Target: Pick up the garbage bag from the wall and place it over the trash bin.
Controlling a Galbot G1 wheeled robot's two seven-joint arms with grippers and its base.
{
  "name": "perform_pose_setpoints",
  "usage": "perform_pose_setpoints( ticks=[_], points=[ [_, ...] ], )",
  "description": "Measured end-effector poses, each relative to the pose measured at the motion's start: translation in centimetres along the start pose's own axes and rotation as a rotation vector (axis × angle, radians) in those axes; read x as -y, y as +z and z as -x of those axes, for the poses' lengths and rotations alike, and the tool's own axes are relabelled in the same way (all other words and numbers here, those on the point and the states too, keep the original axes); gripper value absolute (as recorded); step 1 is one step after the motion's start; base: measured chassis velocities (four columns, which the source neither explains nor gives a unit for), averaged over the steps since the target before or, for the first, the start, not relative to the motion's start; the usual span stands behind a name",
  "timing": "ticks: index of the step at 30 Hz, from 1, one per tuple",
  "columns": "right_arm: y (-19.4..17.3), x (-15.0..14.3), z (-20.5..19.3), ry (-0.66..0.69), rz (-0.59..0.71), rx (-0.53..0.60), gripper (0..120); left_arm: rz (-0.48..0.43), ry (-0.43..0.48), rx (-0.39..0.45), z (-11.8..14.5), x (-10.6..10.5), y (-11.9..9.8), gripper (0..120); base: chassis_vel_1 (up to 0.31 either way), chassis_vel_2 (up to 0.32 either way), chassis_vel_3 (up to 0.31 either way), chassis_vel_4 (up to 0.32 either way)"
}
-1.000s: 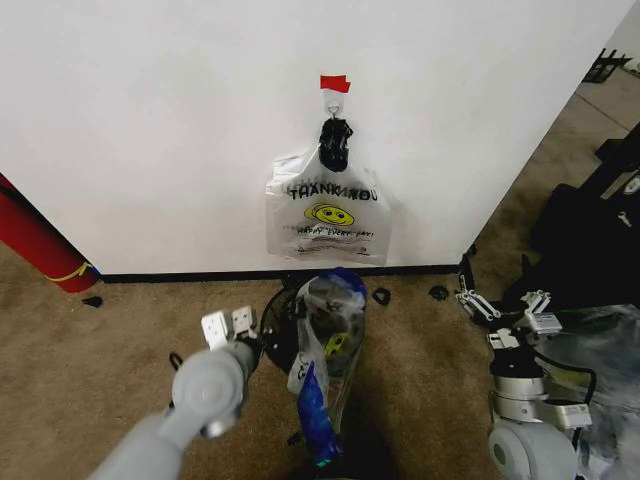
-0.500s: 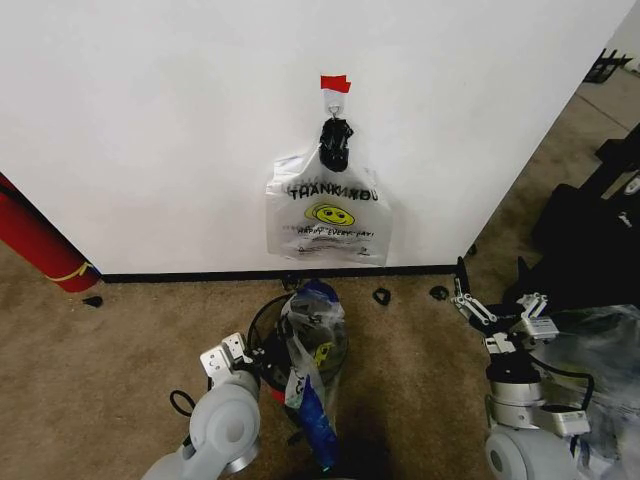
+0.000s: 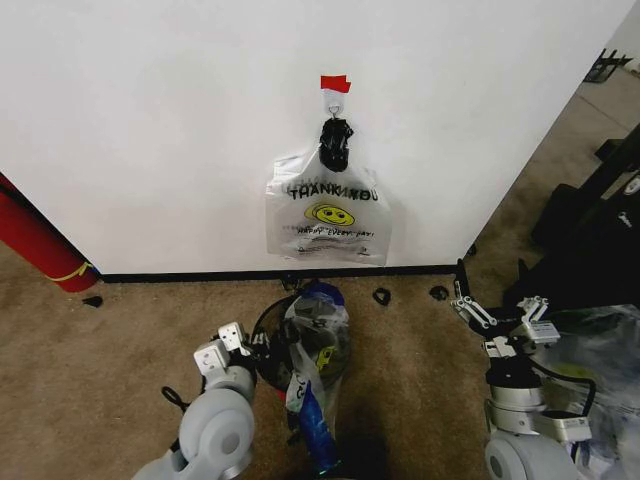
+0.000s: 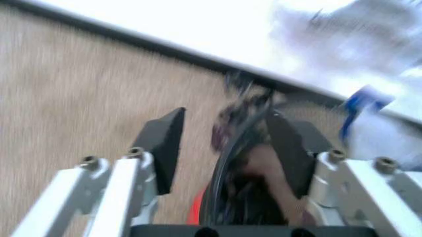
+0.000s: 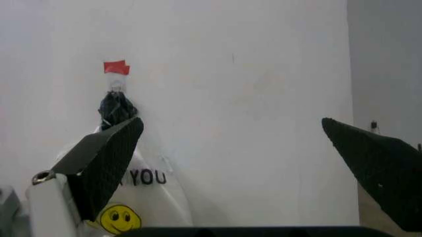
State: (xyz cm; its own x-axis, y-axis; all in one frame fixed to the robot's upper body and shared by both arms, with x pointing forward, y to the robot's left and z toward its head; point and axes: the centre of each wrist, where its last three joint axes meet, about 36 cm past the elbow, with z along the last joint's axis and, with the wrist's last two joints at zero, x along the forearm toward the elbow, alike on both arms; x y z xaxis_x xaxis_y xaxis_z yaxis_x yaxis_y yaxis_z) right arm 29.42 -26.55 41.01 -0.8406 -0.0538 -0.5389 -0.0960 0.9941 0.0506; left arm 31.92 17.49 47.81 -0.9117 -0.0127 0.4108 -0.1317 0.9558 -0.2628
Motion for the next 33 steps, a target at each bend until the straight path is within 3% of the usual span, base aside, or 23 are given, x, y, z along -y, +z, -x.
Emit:
perform_pose_setpoints(
  ticks=[4, 9, 12, 15, 19, 24, 33],
  points=[
    [0.4, 0.1, -0.1, 0.003, 0.000, -0.008, 100, 0.042, 0.141, 0.019, -2.0, 0.0, -2.0, 70, 0.000, 0.000, 0.000, 0.000],
    [1.2, -0.2, -0.1, 0.003, 0.008, -0.016, 100, 0.207, 0.326, -0.115, -3.4, 0.3, -2.4, 91, 0.000, 0.000, 0.000, 0.000],
    [1.5, -0.2, -0.2, 0.002, 0.007, -0.020, 100, 0.238, 0.340, -0.141, -3.0, 0.5, -2.4, 97, 0.000, 0.000, 0.000, 0.000],
    [1.9, 0.0, -0.4, 0.001, 0.003, -0.029, 100, 0.280, 0.334, -0.165, -0.8, 0.7, -2.2, 99, 0.000, 0.000, 0.000, 0.000],
    [2.0, 0.1, -0.5, 0.000, 0.000, -0.033, 100, 0.293, 0.326, -0.167, 0.2, 0.8, -2.2, 94, 0.000, 0.000, 0.000, 0.000],
    [2.5, 0.3, -0.6, 0.002, -0.002, -0.041, 100, 0.302, 0.298, -0.192, 2.2, 1.2, -1.6, 72, 0.000, 0.000, 0.000, 0.000],
    [3.3, 0.0, -0.4, -0.005, -0.004, -0.050, 100, 0.291, 0.266, -0.214, 2.4, 0.9, -1.8, 39, 0.000, 0.000, 0.000, 0.000]
  ],
)
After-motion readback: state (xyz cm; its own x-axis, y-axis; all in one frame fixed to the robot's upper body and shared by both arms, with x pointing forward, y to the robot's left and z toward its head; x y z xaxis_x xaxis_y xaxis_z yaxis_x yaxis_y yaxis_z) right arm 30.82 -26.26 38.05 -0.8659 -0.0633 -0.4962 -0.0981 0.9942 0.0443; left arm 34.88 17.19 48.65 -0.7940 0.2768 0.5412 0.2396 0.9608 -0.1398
